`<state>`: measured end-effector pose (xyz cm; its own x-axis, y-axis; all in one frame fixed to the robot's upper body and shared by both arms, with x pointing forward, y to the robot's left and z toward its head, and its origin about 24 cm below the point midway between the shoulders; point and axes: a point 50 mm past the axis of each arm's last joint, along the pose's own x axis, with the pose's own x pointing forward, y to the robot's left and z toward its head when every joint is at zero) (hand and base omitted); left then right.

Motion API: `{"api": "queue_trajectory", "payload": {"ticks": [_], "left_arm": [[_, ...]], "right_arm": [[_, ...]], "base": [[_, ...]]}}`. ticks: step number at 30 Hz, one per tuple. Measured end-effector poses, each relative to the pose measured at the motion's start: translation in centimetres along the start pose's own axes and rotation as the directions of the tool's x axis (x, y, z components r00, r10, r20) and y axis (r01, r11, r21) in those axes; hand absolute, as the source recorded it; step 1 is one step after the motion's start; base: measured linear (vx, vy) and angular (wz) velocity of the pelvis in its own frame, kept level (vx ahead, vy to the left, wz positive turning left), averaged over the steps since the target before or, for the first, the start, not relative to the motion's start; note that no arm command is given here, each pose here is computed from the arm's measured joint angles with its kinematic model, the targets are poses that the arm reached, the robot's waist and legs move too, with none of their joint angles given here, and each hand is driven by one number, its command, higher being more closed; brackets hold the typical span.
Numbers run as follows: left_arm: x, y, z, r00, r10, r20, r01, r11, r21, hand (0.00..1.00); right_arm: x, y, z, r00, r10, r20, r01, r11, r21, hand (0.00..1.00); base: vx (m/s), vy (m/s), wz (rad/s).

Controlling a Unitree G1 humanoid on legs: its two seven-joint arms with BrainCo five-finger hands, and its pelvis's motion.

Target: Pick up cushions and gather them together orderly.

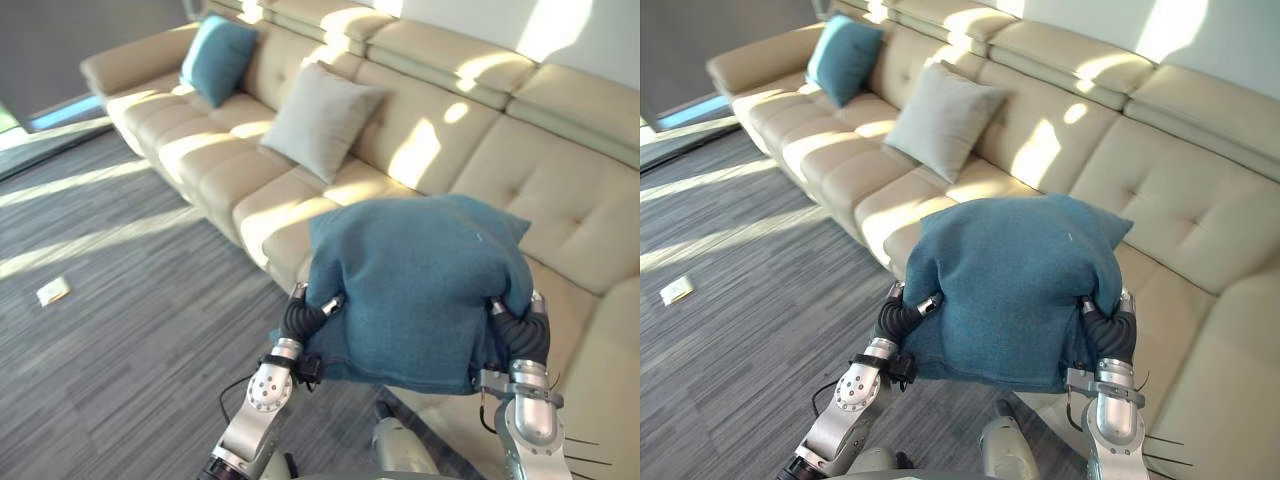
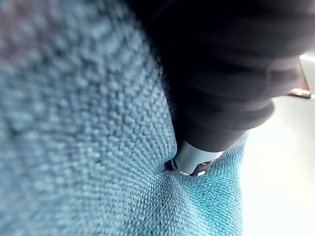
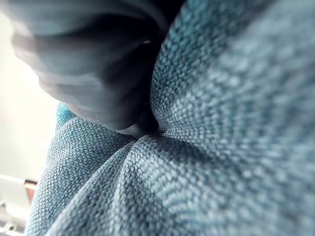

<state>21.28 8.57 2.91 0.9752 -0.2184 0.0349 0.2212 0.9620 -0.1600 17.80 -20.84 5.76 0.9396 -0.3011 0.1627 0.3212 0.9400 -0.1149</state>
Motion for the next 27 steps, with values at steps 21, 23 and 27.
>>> {"api": "queue_trajectory", "payload": {"ticks": [21, 23, 27], "left_arm": [[-0.2, 1.3, -1.0, 0.998, 0.041, -0.037, -0.039, 0.998, 0.044, 1.00], [-0.2, 1.1, -1.1, 0.999, 0.032, -0.039, -0.030, 0.998, 0.046, 1.00], [-0.5, 1.2, -1.5, 0.998, 0.021, -0.060, -0.019, 0.999, 0.048, 1.00]], "right_arm": [[2.1, 0.8, -4.2, 0.981, 0.128, -0.144, -0.135, 0.990, -0.034, 1.00], [1.8, 0.5, -4.4, 0.979, 0.127, -0.157, -0.135, 0.990, -0.043, 1.00], [1.1, 0.4, -4.9, 0.977, 0.112, -0.184, -0.120, 0.992, -0.033, 1.00]], "base": [[0.05, -0.038, -0.92], [0.05, 0.094, -0.17], [0.05, 0.135, -0.11]]}}
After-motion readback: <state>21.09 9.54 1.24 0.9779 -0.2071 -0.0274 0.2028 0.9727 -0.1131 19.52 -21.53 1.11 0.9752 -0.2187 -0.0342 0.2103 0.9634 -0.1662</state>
